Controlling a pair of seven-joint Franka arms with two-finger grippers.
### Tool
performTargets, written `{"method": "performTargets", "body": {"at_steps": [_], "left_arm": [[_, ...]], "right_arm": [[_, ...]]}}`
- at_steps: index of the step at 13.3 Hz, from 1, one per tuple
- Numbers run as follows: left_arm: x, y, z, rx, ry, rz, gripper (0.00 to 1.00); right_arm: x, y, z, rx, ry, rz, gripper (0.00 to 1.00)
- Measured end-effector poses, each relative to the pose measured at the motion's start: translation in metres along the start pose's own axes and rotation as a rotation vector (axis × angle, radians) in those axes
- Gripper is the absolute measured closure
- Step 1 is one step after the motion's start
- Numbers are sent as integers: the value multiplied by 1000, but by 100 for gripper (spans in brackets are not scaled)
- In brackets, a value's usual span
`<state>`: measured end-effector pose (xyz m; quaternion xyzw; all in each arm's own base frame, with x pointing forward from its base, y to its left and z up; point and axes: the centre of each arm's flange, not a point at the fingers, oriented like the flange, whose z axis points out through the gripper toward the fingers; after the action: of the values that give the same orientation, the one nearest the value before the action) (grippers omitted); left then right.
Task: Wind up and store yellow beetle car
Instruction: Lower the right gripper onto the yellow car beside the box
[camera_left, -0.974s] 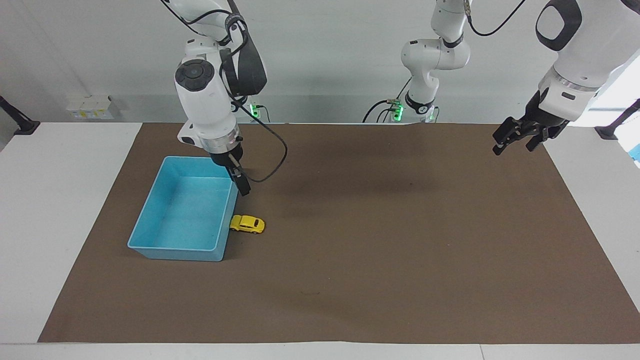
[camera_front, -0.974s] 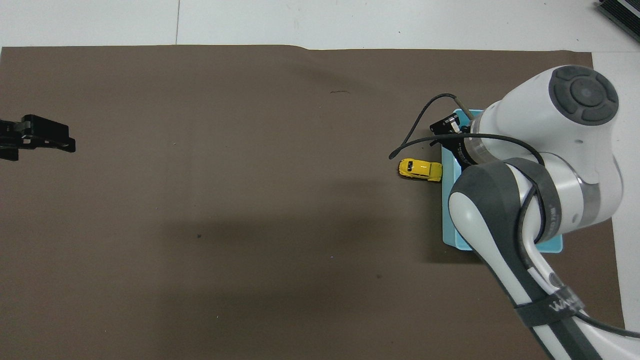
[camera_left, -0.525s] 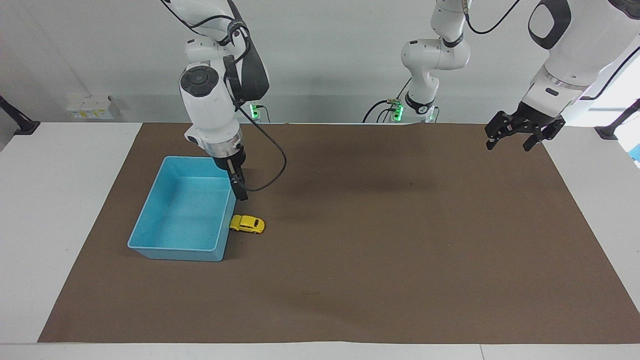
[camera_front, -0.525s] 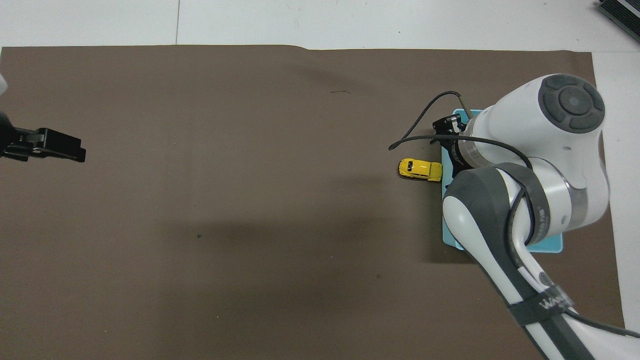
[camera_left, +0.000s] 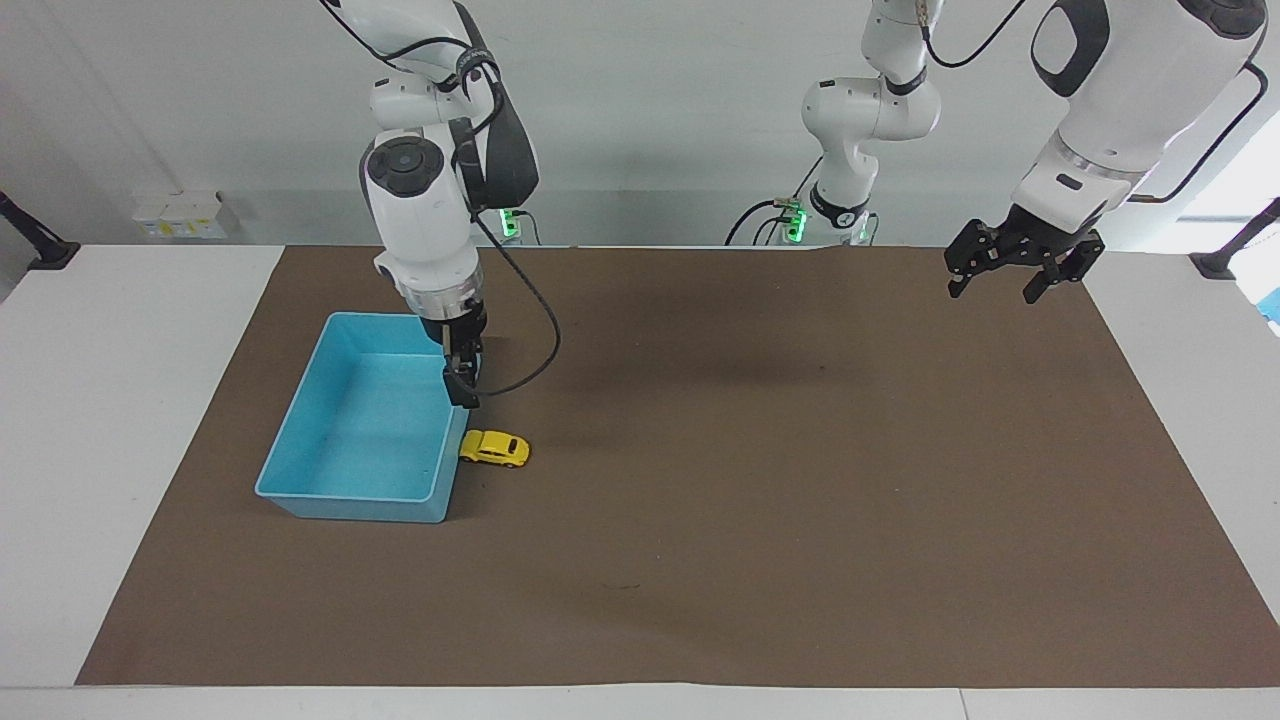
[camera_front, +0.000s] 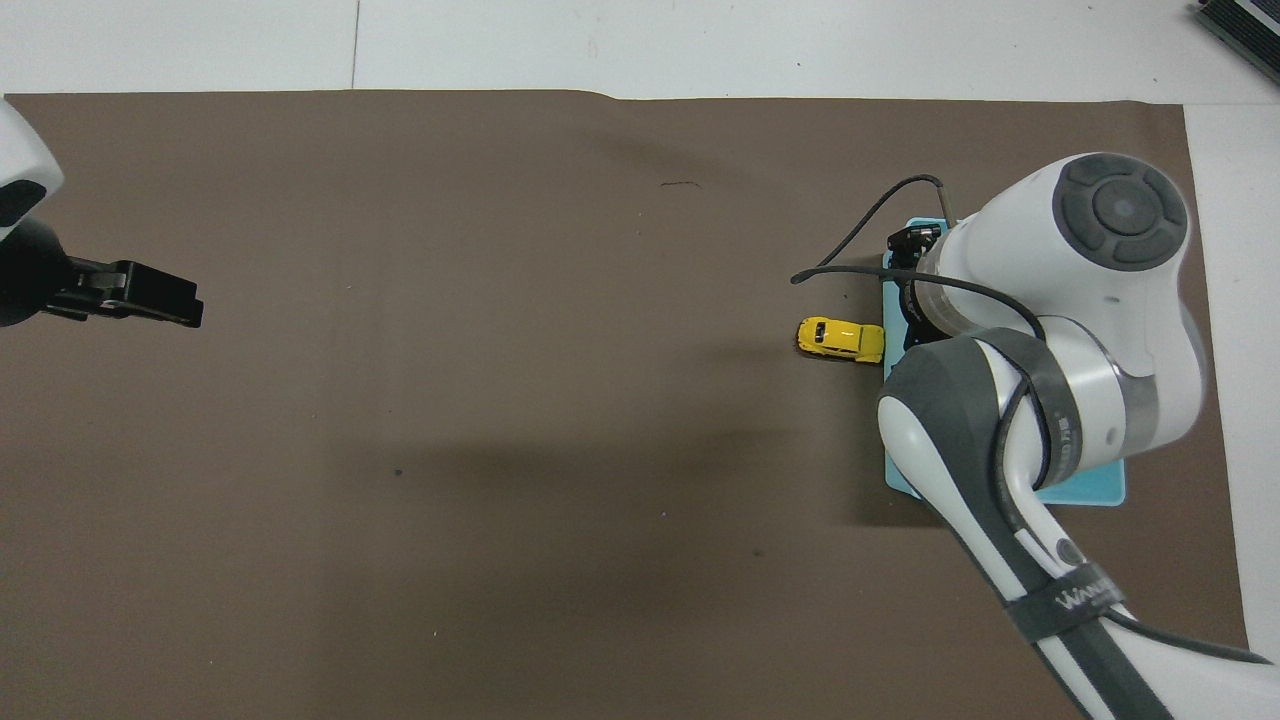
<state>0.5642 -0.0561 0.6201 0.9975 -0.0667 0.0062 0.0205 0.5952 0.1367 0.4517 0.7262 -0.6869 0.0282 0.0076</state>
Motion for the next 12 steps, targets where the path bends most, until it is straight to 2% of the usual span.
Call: {"method": "performTargets", "body": {"at_steps": [6,12], "left_arm": [[-8,7,-23,1,43,8,0],[-9,8,-20,1,36,-1,0]], "right_arm": [[-3,-12,47,-28,30,-9,0],[-27,-14,96,-44,27,47,0]]}}
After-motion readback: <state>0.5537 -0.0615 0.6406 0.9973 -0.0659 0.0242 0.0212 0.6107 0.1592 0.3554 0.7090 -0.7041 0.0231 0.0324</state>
